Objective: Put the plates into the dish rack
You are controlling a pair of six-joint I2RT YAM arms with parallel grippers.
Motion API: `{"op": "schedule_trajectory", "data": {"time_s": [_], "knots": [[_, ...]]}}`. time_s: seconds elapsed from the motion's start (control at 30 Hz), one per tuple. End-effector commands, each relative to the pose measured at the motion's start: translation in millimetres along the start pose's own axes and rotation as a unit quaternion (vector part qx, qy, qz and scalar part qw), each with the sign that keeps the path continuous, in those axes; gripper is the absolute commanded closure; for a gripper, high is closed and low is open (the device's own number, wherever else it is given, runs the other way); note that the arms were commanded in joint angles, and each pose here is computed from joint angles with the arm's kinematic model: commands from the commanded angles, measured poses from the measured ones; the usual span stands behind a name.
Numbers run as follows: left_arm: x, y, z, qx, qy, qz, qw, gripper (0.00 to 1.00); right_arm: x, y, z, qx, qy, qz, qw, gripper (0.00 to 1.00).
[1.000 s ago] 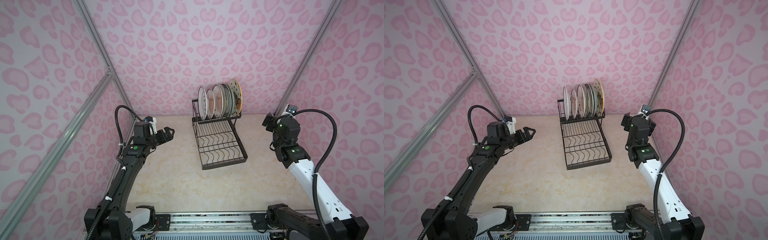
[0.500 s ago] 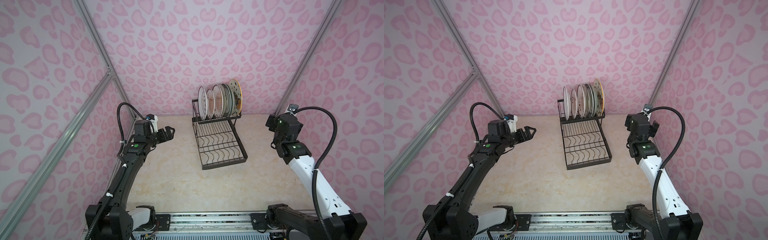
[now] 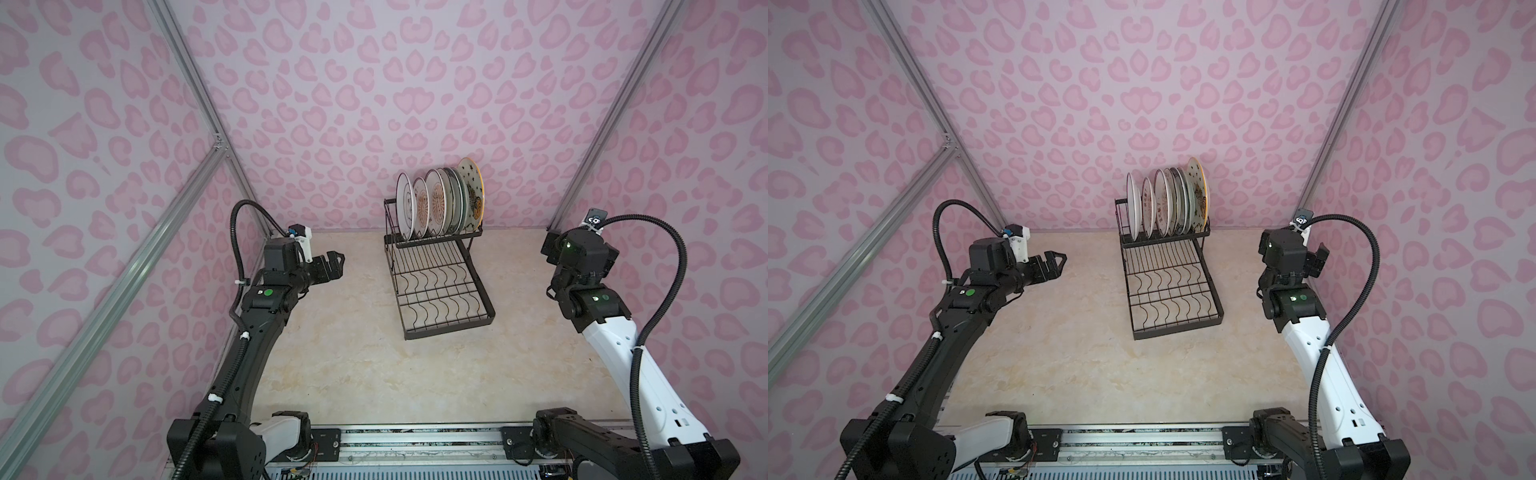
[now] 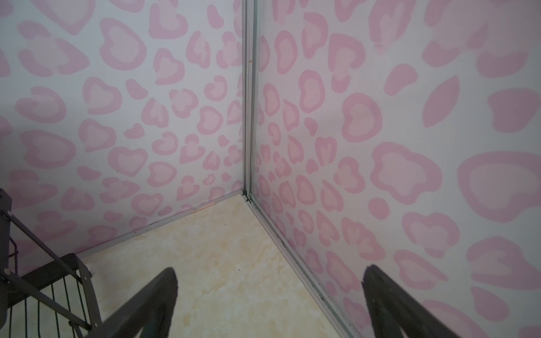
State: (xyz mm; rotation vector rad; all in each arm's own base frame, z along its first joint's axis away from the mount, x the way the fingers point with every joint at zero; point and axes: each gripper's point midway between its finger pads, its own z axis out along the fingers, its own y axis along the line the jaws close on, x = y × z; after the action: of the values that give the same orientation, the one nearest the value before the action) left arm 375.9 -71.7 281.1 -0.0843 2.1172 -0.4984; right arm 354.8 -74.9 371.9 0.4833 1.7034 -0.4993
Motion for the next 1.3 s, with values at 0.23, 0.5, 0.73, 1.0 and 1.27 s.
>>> {"op": "schedule_trajectory", "data": {"time_s": [0.23,0.5,0.73,1.0,1.27], "knots": [[-11,23,-24,-0.081,-0.031,0.056,0.995,0.02,3,-14,-3,0.028,0.004,-0.011,1.0,0.02],[2,50,-14,-0.135,-0.033,0.052,0.989,0.03,21,-2,8,0.016,0.029,-0.003,0.999,0.02],[8,73,-2,-0.154,-0.088,0.044,0.983,0.02,28,2,6,-0.014,0.005,0.035,0.999,0.02],[33,96,6,-0.171,-0.135,0.083,0.973,0.03,60,8,15,-0.023,0.026,0.019,0.999,0.02],[63,114,31,-0.156,-0.13,0.087,0.975,0.02,85,4,24,-0.017,0.01,0.029,0.999,0.02]]}}
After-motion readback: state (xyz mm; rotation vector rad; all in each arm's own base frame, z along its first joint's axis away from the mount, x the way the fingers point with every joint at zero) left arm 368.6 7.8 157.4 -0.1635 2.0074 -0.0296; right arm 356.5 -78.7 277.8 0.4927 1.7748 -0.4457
